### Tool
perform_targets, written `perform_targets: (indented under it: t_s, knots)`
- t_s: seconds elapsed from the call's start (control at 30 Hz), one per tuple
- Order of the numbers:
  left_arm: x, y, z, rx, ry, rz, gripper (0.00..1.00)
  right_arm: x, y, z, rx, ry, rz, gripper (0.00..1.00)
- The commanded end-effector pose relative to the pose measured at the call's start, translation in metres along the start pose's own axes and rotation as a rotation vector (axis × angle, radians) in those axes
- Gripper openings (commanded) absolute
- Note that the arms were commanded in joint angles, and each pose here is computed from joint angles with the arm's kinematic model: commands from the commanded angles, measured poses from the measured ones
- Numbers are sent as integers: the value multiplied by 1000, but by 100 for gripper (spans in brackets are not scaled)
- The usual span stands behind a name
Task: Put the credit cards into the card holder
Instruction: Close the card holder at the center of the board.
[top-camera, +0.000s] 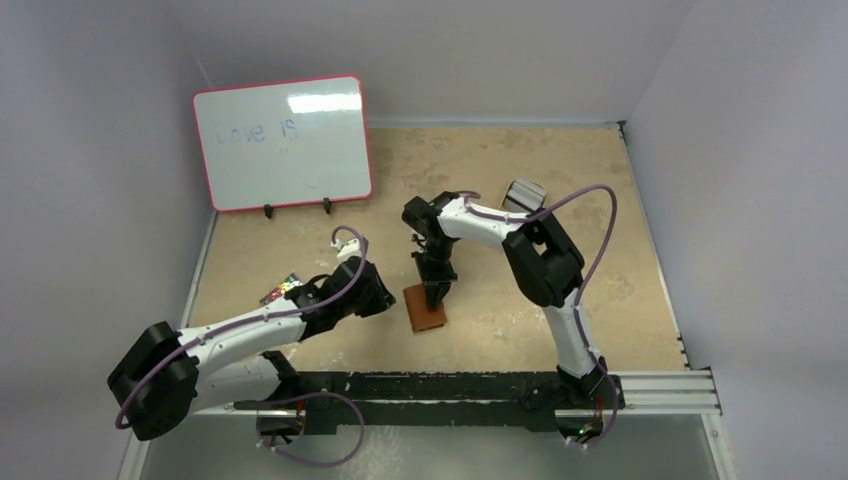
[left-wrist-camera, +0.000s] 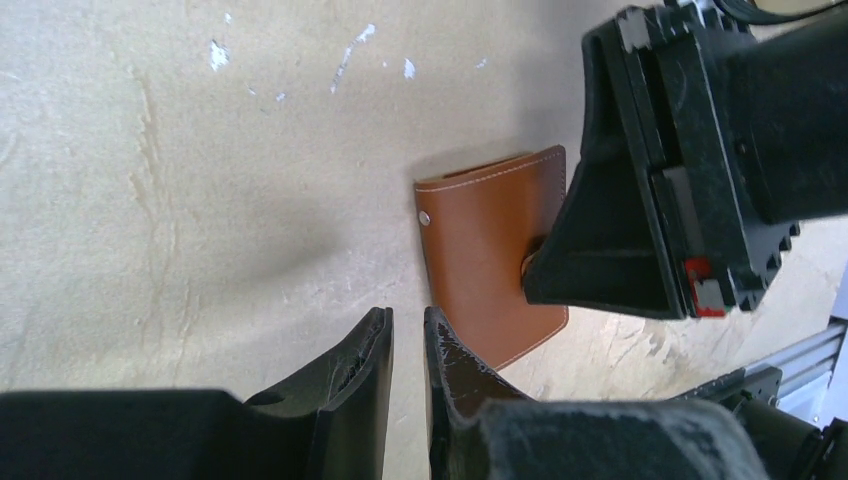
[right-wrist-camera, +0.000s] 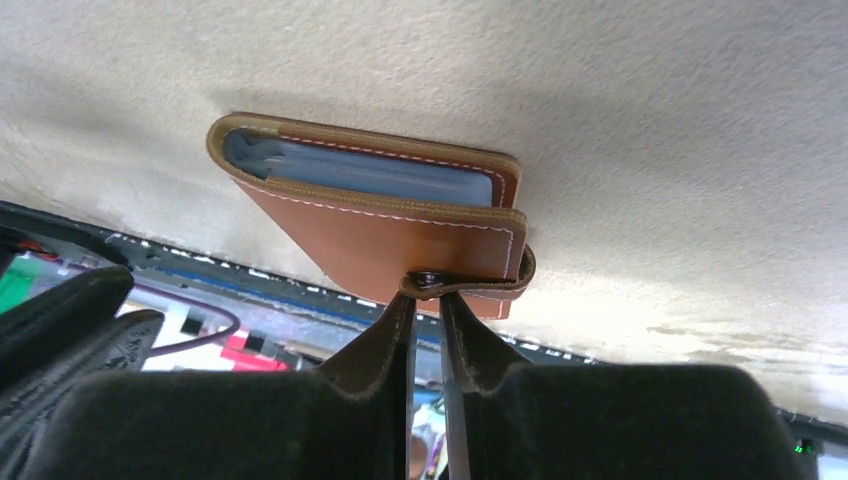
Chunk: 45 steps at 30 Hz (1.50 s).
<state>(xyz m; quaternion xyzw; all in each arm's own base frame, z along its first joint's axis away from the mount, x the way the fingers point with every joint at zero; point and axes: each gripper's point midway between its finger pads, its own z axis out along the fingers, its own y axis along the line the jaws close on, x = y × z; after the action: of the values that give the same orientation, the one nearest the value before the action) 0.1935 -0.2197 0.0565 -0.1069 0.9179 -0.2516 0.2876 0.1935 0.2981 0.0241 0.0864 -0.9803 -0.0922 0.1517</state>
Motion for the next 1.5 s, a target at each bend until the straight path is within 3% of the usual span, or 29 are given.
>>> perform_targets:
  t_s: [0.0,0.4,0.7,0.9,1.47]
  knots:
    - [-30,-19,-7,28,-91,-43,17,-95,17,8,-16,-436,-144,17]
    - [-29,-15,5,-17,-76,-31,17,-58,17,-53,-107,-573,-169,27]
    - [-31,0,15,8,-43,-115,17,-63,20,-62,-153,-690,-216,19]
    - [-30,3,25,48,2,-178,17,-67,18,-52,-143,-676,-217,14]
    - [-32,4,37,28,10,-173,17,-68,10,-39,-112,-658,-213,16]
